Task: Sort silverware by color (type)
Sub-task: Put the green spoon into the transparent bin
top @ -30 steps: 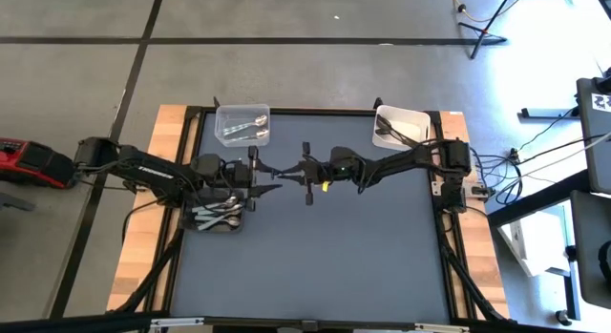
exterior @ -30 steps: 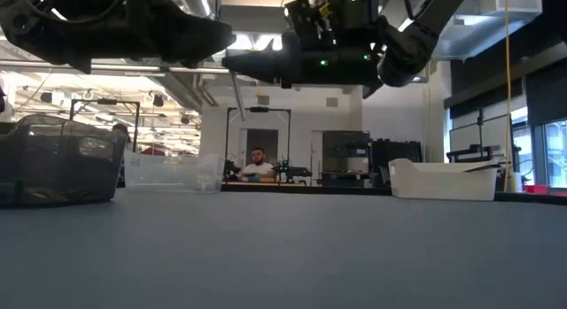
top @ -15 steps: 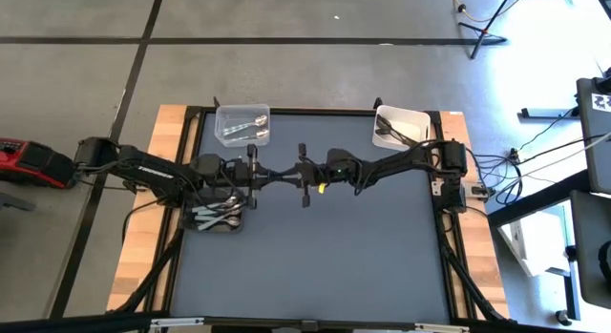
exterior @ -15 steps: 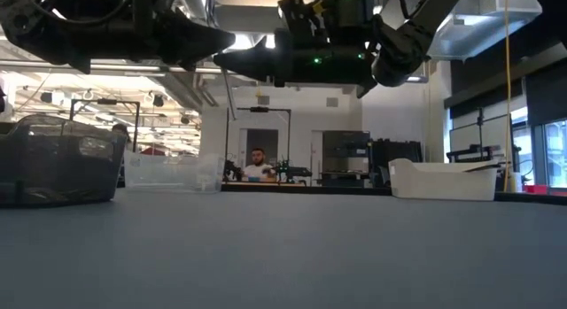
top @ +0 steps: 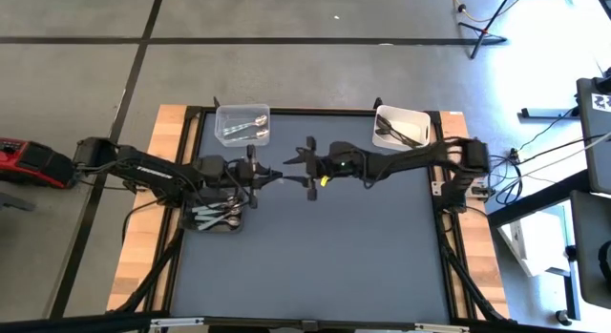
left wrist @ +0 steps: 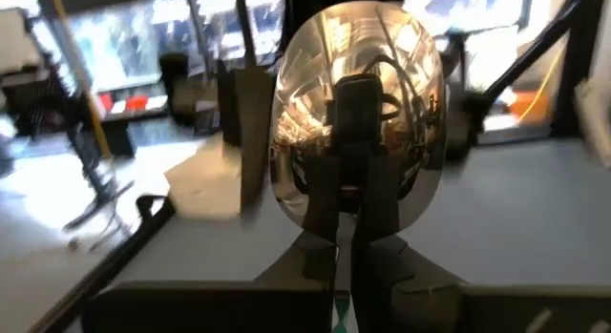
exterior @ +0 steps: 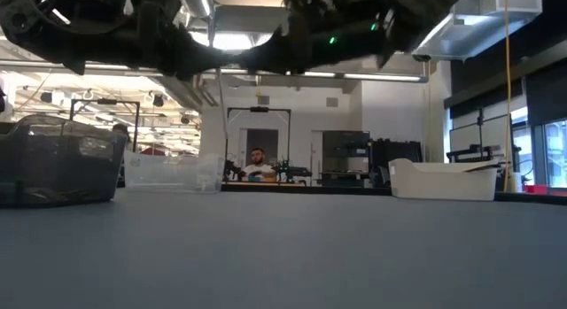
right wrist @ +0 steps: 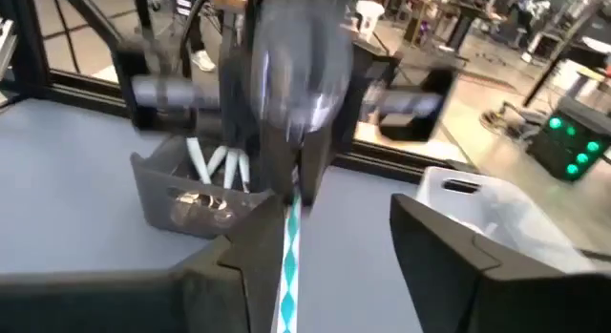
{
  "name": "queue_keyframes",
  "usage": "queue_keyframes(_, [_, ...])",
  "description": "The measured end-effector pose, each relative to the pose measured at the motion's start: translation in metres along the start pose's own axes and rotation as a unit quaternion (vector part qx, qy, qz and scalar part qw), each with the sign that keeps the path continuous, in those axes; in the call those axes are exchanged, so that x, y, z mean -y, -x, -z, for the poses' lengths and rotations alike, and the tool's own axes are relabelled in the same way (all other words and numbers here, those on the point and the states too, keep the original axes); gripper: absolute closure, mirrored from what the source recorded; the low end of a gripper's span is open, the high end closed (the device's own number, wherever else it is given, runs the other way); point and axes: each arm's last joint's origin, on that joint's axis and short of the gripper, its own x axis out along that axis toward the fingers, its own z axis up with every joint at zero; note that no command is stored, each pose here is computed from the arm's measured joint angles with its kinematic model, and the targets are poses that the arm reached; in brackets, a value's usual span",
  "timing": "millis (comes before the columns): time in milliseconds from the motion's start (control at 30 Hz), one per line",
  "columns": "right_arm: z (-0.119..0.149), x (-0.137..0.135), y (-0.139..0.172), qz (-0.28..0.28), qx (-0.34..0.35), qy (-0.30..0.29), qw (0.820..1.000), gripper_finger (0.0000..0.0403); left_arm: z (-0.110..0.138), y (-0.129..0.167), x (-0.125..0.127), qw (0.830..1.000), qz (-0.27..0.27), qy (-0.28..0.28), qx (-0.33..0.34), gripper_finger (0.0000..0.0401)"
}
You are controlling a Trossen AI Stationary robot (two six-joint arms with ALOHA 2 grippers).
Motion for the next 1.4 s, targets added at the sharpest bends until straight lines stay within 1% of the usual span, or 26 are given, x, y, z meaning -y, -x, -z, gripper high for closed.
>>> queue_keyframes(100, [-0.017,0.003,0.017,0.002,-0.026,-0.002,1.000,0.0218,0.007,-0.001,0.000,0.999,-0.007,-0.005,-0.040,0.0391])
queue_keyframes(200, [-0.024,0.004,0.030,-0.004,-0.062,-0.006,0.998,0.0217,0.005,-0.008,-0.001,0.995,-0.008,-0.008,-0.100,0.0391])
queue_keyframes(300, [-0.028,0.004,0.039,-0.010,-0.084,-0.008,0.996,0.0217,0.003,-0.014,-0.004,0.984,-0.014,-0.007,-0.175,0.0390])
queue_keyframes(433, [-0.027,0.003,0.042,-0.015,-0.100,-0.010,0.995,0.0217,0.002,-0.017,-0.008,0.967,-0.060,-0.024,-0.246,0.0390])
queue_keyframes(567, [-0.025,0.003,0.042,-0.004,-0.113,-0.009,0.994,0.0217,-0.009,-0.019,-0.016,0.954,-0.115,-0.051,-0.273,0.0390])
queue_keyframes(733, [-0.022,0.003,0.043,0.005,-0.127,-0.011,0.992,0.0217,-0.032,-0.023,-0.035,0.935,-0.136,-0.064,-0.320,0.0390])
queue_keyframes(867, [-0.021,0.004,0.043,0.027,-0.142,-0.009,0.990,0.0217,-0.047,-0.023,-0.053,0.920,-0.155,-0.067,-0.353,0.0390])
queue_keyframes(967, [-0.019,0.004,0.044,0.028,-0.152,-0.008,0.988,0.0217,-0.051,-0.021,-0.066,0.911,-0.170,-0.069,-0.368,0.0390])
queue_keyframes(1100, [-0.022,0.004,0.048,0.028,-0.156,-0.009,0.987,0.0217,-0.049,-0.016,-0.083,0.898,-0.197,-0.063,-0.387,0.0390])
queue_keyframes(1200, [-0.029,0.005,0.056,0.028,-0.153,-0.011,0.988,0.0217,-0.045,-0.011,-0.095,0.892,-0.194,-0.049,-0.405,0.0390])
queue_keyframes(1267, [-0.032,0.005,0.059,0.021,-0.154,-0.015,0.988,0.0217,-0.043,-0.008,-0.102,0.893,-0.180,-0.037,-0.410,0.0390])
queue_keyframes(1333, [-0.031,0.004,0.062,0.011,-0.164,-0.022,0.986,0.0217,-0.041,-0.006,-0.107,0.896,-0.154,-0.035,-0.415,0.0390])
queue_keyframes(1400, [-0.029,0.003,0.064,0.004,-0.178,-0.027,0.984,0.0217,-0.041,-0.002,-0.113,0.894,-0.156,-0.034,-0.419,0.0389])
